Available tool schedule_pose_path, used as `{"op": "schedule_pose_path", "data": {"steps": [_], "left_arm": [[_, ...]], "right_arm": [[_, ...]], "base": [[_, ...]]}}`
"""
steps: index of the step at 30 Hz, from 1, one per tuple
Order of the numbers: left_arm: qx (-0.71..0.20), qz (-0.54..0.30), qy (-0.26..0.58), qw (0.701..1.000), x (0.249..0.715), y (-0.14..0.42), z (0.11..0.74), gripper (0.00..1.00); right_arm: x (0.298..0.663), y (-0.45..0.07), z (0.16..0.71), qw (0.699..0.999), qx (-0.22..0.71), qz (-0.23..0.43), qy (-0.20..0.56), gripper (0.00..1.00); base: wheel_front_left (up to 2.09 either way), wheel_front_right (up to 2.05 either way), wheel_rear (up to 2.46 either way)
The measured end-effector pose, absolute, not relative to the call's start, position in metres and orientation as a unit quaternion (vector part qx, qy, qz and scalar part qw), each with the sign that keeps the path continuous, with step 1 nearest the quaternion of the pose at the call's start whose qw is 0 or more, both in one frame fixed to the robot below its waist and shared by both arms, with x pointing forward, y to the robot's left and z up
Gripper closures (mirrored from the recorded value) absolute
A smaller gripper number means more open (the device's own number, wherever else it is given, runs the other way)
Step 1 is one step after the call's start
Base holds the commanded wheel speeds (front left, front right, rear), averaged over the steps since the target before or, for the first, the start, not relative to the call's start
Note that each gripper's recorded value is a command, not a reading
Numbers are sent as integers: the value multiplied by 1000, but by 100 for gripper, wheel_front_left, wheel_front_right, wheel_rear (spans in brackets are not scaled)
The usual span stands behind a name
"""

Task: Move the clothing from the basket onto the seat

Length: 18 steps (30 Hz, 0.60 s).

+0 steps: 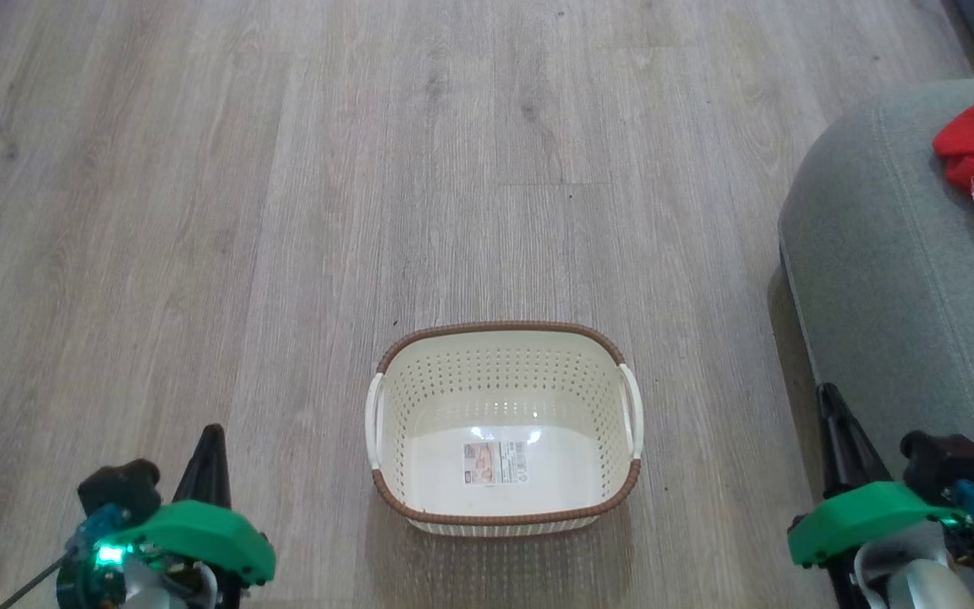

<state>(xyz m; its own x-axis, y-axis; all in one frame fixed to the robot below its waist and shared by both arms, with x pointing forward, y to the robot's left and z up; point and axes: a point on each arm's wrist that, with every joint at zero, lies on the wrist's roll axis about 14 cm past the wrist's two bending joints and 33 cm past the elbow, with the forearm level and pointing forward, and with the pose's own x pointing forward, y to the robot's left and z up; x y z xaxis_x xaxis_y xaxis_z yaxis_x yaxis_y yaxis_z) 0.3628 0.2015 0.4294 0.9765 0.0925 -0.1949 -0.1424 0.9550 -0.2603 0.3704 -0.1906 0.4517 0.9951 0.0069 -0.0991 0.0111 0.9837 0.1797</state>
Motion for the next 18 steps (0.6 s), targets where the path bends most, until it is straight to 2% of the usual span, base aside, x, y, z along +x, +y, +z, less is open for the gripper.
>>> {"op": "schedule_pose_path", "data": {"steps": [18], "left_arm": [[-229,71,88,967,365,202,434,100]], "right_arm": [[370,-197,453,980,188,-27,53,100]], "base": [[0,0,0]]}}
